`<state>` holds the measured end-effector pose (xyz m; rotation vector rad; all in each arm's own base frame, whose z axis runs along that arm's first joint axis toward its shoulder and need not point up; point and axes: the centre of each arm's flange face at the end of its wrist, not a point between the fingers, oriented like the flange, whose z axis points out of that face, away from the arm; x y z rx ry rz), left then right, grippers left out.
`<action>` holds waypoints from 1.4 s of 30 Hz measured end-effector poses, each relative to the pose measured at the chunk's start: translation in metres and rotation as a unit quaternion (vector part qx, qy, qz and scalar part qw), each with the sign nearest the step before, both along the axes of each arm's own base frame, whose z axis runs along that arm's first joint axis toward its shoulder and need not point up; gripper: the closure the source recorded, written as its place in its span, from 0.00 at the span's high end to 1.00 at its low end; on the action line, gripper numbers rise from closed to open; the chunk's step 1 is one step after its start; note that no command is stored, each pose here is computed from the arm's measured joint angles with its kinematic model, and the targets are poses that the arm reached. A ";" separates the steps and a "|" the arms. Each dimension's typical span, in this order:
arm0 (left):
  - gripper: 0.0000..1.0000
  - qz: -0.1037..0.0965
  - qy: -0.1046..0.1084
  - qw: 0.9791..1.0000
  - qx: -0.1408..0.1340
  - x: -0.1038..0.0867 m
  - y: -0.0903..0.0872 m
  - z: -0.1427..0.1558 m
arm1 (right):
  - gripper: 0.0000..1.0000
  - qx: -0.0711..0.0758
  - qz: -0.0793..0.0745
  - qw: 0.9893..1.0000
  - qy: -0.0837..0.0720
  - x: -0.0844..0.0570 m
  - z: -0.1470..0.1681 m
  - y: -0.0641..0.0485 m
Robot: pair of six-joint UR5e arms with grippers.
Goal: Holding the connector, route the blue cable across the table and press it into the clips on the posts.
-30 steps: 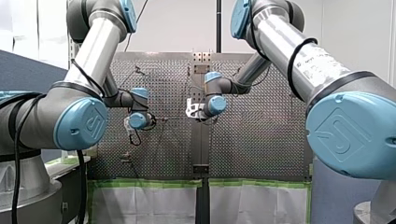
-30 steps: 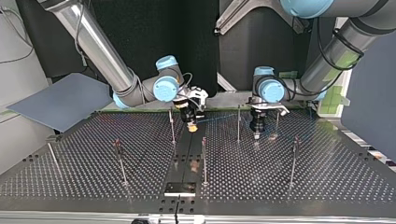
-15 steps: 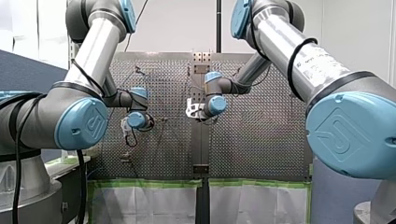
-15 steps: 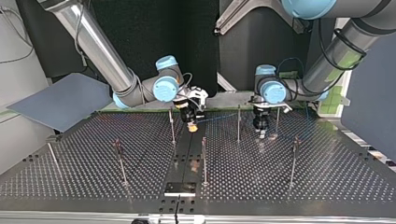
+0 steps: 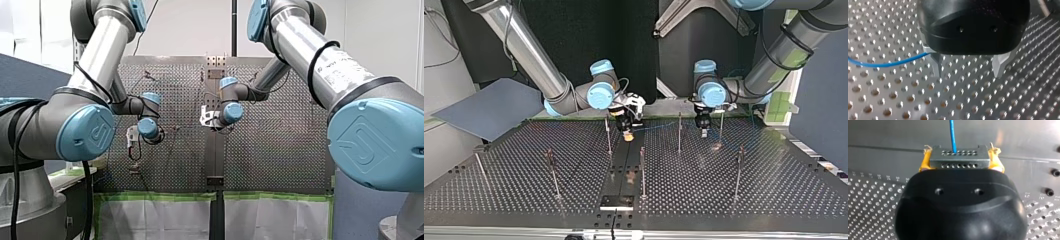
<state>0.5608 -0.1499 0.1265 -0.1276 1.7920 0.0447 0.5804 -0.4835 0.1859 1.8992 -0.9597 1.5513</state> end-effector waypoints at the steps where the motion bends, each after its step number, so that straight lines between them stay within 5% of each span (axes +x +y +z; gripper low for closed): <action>1: 1.00 -0.001 0.000 1.000 -0.002 -0.003 -0.002 0.001 | 0.00 0.000 0.000 1.000 0.000 0.000 0.000 0.000; 9: 1.00 -0.015 0.017 1.000 -0.002 -0.039 -0.022 0.013 | 0.00 0.001 0.000 1.000 0.000 0.000 0.000 0.000; 19: 1.00 0.002 0.037 0.999 0.004 -0.085 -0.031 0.025 | 0.00 0.003 0.001 1.000 0.001 0.000 -0.001 0.001; 26: 1.00 -0.007 0.040 0.999 0.002 -0.118 -0.040 0.036 | 0.00 0.003 0.001 1.000 0.001 0.000 -0.001 0.001; 36: 1.00 -0.046 -0.002 0.999 -0.020 -0.141 -0.071 0.070 | 0.00 0.007 -0.006 1.000 0.001 -0.006 -0.001 -0.004; 42: 1.00 -0.081 -0.047 0.994 -0.057 -0.150 -0.096 0.096 | 0.00 0.008 -0.011 1.000 0.000 -0.008 -0.002 -0.006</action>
